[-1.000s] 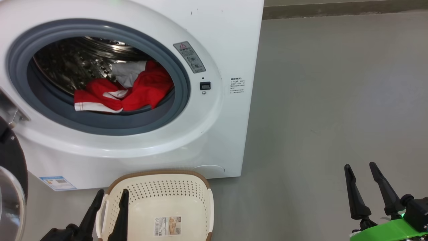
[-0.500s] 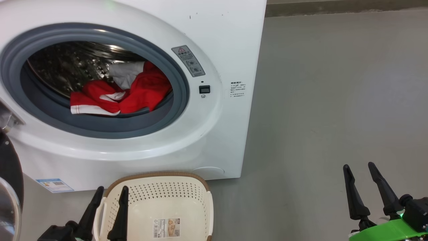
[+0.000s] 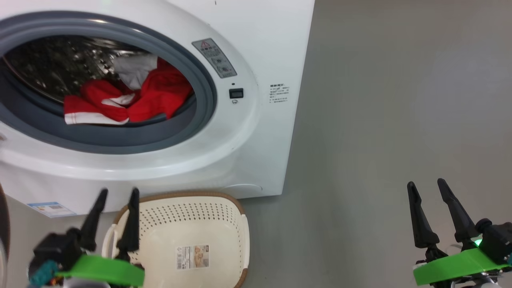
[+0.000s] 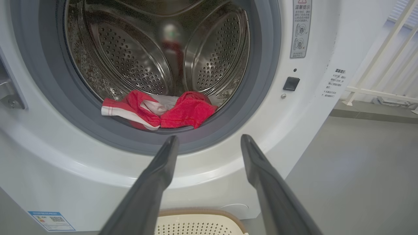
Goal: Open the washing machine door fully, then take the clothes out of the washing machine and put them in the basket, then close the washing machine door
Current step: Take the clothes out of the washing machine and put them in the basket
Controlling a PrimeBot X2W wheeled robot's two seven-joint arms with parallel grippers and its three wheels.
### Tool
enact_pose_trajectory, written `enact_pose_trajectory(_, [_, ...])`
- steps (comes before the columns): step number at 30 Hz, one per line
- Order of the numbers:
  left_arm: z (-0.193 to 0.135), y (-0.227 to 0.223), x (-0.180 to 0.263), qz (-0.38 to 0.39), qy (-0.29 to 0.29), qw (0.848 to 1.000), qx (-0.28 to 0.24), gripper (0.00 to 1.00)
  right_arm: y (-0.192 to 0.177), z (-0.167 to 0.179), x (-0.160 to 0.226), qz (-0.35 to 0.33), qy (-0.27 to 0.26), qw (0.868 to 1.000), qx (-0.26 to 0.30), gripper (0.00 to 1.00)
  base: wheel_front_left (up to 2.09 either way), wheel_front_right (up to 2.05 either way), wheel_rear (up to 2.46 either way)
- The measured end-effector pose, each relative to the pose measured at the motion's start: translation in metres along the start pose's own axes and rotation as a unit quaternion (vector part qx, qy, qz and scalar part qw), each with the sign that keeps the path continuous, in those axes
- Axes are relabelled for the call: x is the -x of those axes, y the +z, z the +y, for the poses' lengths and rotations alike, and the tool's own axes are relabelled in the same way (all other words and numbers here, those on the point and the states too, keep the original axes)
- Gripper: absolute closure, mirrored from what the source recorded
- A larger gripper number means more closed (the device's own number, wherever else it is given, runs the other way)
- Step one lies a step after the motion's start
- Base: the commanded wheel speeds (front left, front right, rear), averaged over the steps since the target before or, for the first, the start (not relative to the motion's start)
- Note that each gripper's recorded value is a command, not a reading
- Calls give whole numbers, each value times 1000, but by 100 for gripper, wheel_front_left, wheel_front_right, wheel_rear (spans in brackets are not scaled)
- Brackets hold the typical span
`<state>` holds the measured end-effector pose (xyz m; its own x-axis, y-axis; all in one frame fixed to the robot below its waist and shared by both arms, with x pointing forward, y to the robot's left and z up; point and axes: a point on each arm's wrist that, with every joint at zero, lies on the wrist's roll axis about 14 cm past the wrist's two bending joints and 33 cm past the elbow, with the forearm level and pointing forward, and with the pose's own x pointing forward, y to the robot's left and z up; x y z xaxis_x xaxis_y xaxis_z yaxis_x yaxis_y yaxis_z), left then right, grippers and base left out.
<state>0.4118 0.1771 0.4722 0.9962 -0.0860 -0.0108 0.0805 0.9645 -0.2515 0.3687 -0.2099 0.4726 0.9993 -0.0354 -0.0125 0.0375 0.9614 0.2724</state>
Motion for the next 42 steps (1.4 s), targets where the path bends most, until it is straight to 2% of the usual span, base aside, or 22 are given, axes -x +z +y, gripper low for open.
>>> enact_pose_trajectory(5, [-2, 7, -42, -10, -7, 1000, -18, 0, -6, -2, -10, 6, -6, 1000, -2, 0, 0, 0, 0])
enact_pose_trajectory(13, [-8, -5, -113, 10, -27, 999, -40, 0, -18, -11, -23, 19, -24, 1000, -3, 0, 0, 0, 0])
enact_pose_trajectory(23, [3, -30, -174, 50, -34, 995, -78, 0, -23, -31, -31, 24, -56, 998, 2, 0, 0, 0, 0])
enact_pose_trajectory(35, [5, -59, -224, 91, -38, 990, -102, 0, -36, -43, -27, 45, -76, 996, 9, 0, 0, 0, 0])
enact_pose_trajectory(42, [9, -77, -236, 113, -42, 986, -118, 0, -39, -49, -26, 51, -86, 995, 15, 0, 0, 0, 0])
